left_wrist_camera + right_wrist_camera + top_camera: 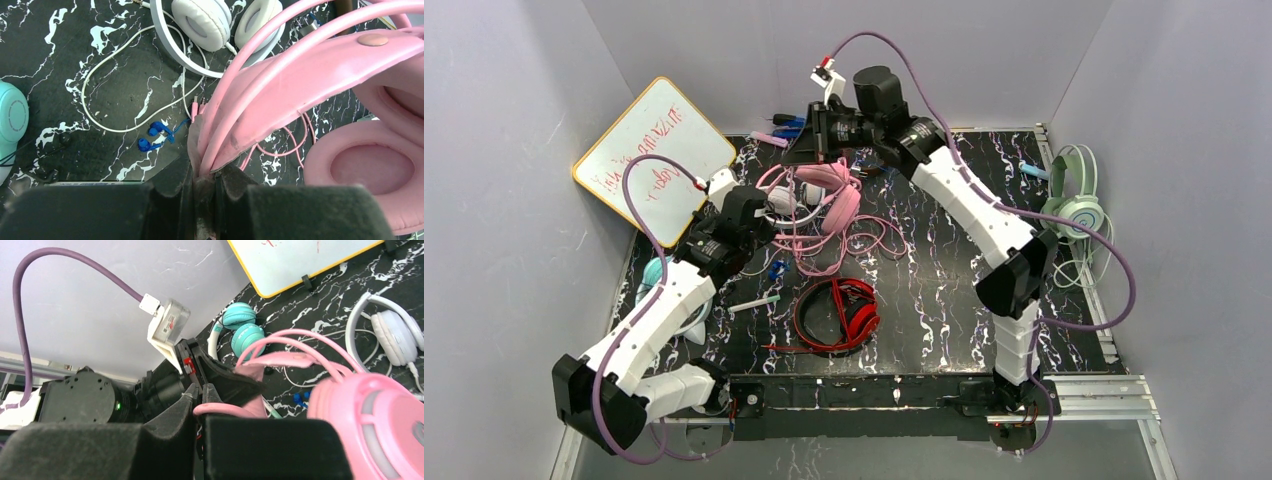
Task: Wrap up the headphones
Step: Wrap the headphones cable around the headphones.
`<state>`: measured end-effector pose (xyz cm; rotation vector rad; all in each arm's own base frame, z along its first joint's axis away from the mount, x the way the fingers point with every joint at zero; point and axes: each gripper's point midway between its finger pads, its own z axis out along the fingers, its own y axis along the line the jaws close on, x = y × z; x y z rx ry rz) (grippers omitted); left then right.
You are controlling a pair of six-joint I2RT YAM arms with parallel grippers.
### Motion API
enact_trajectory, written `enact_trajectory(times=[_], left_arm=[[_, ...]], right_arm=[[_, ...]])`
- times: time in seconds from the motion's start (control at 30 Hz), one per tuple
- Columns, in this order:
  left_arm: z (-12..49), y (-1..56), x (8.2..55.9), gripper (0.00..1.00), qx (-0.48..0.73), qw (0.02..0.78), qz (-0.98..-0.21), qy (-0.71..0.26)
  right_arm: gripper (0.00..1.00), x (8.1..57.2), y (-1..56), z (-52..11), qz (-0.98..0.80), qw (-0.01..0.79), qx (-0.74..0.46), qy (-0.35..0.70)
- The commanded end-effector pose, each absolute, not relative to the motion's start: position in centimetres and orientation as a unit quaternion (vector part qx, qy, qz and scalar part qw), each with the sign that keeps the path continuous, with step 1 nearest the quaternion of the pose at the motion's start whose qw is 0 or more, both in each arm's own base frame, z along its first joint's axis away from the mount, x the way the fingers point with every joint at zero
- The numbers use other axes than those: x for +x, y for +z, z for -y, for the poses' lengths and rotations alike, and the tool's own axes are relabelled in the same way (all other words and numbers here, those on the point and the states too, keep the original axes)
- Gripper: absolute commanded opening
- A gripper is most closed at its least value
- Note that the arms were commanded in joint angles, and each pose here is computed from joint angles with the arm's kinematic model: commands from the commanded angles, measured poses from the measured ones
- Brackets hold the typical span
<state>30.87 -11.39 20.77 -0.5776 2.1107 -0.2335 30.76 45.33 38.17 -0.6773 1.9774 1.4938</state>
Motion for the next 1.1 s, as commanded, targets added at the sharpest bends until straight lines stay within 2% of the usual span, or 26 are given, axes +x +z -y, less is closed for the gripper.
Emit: enact_trajectory(times=[0.0, 0.17, 0.43, 0.57, 0.8, 0.83, 0.87, 0.9, 0.93, 1.07], left_arm=[[11.3, 23.8, 31.2, 0.00, -0.250, 0.493, -0.825, -0.118], [11.1, 23.6, 31.5, 0.00, -0.291, 0.466, -0.829, -0.103], [12.8, 28.5, 34.4, 0.00, -0.352, 0.463, -0.797, -0.163], [12.9, 30.0, 35.2, 0.00, -0.388, 0.450, -0.778, -0.202], [12.8, 32.0, 36.2, 0.00, -0.428, 0.418, -0.751, -0.278], [12.9, 32.4, 36.1, 0.00, -0.428, 0.417, -0.749, -0.286], [12.9, 32.8, 36.1, 0.00, -0.428, 0.417, -0.746, -0.293], [13.0, 33.2, 36.1, 0.00, -0.428, 0.417, -0.743, -0.302], [13.0, 33.6, 36.0, 0.00, -0.427, 0.415, -0.742, -0.309], [14.0, 35.1, 35.6, 0.00, -0.419, 0.400, -0.733, -0.357]], right_arm=[[0.07, 29.2, 43.9, -42.5, -0.691, 0.355, -0.271, 0.568], [0.07, 25.8, 42.4, -41.2, -0.692, 0.305, -0.275, 0.593], [0.07, 16.9, 36.3, -43.5, -0.698, 0.201, -0.303, 0.617], [0.07, 15.6, 33.2, -42.8, -0.720, 0.194, -0.291, 0.600], [0.07, 15.9, 29.8, -40.4, -0.746, 0.233, -0.254, 0.570], [0.53, 15.9, 29.3, -40.1, -0.749, 0.237, -0.249, 0.566], [0.13, 16.0, 28.7, -39.9, -0.753, 0.240, -0.246, 0.561], [0.09, 16.1, 28.3, -39.7, -0.757, 0.242, -0.241, 0.557], [0.09, 16.1, 27.7, -39.5, -0.761, 0.243, -0.238, 0.552], [0.15, 16.3, 25.9, -38.8, -0.774, 0.247, -0.227, 0.537]])
